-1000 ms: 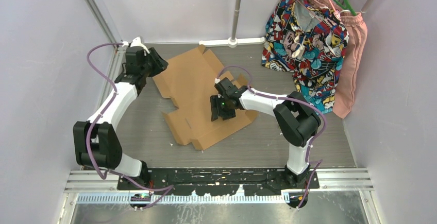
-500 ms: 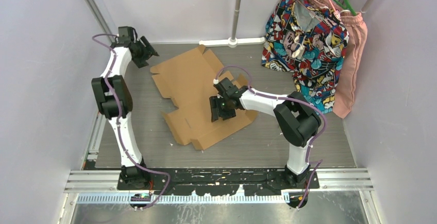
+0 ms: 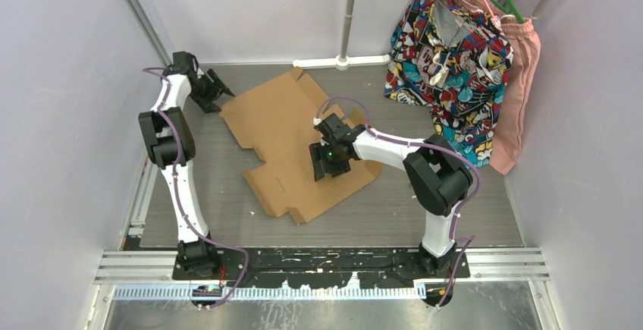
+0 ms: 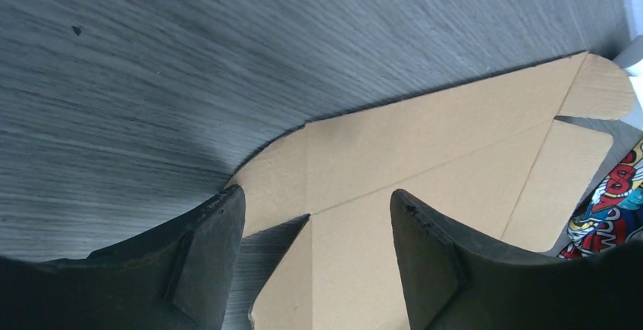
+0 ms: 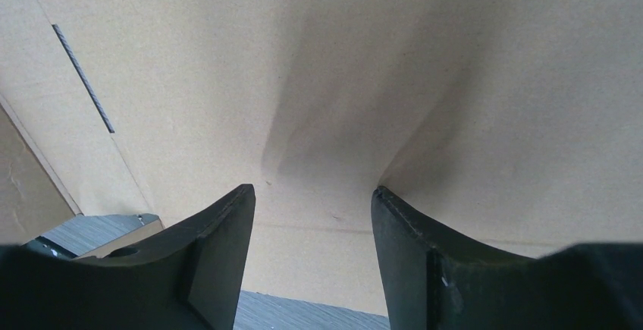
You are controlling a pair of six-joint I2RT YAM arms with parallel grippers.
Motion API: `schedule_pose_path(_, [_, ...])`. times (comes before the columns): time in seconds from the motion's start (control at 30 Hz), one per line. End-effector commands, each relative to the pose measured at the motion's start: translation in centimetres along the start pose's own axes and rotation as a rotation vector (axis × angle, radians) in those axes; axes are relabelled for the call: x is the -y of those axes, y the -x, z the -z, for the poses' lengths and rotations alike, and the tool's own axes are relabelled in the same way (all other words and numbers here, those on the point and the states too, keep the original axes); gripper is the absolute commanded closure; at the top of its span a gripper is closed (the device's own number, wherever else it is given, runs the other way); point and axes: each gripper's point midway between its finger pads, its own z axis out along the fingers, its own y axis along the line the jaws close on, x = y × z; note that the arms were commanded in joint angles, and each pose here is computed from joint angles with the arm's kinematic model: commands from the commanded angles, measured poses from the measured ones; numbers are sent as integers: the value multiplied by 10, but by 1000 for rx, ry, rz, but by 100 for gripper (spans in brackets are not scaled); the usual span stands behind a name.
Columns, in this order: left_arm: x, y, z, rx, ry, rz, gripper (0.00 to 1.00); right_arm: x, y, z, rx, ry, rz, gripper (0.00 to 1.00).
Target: Fold the paper box
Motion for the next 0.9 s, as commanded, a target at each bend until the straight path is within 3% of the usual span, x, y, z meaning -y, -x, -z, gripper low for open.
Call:
schedule_pose_path(0.0, [3,-3,6,5,-33,-21,29,33,-42,-8,-160,-113,-10,36])
schedule_pose_path(0.13, [-4,-9,4,-14,-11,-20,29,33,-43,-7,-157,-113,-10,36])
schedule_pose_path(0.5, [-22,5,34,83,97,-24,28,33,-43,-3,-146,-116,-11,36])
schedule_pose_path(0.7, [31,6,69,153,-114,-54,28,24,-22,10,-63,-95,-1,35])
schedule_pose_path(0.87, [80,-17,121,194,-157,-171,28,19,-12,-7,-96,-89,-15,35])
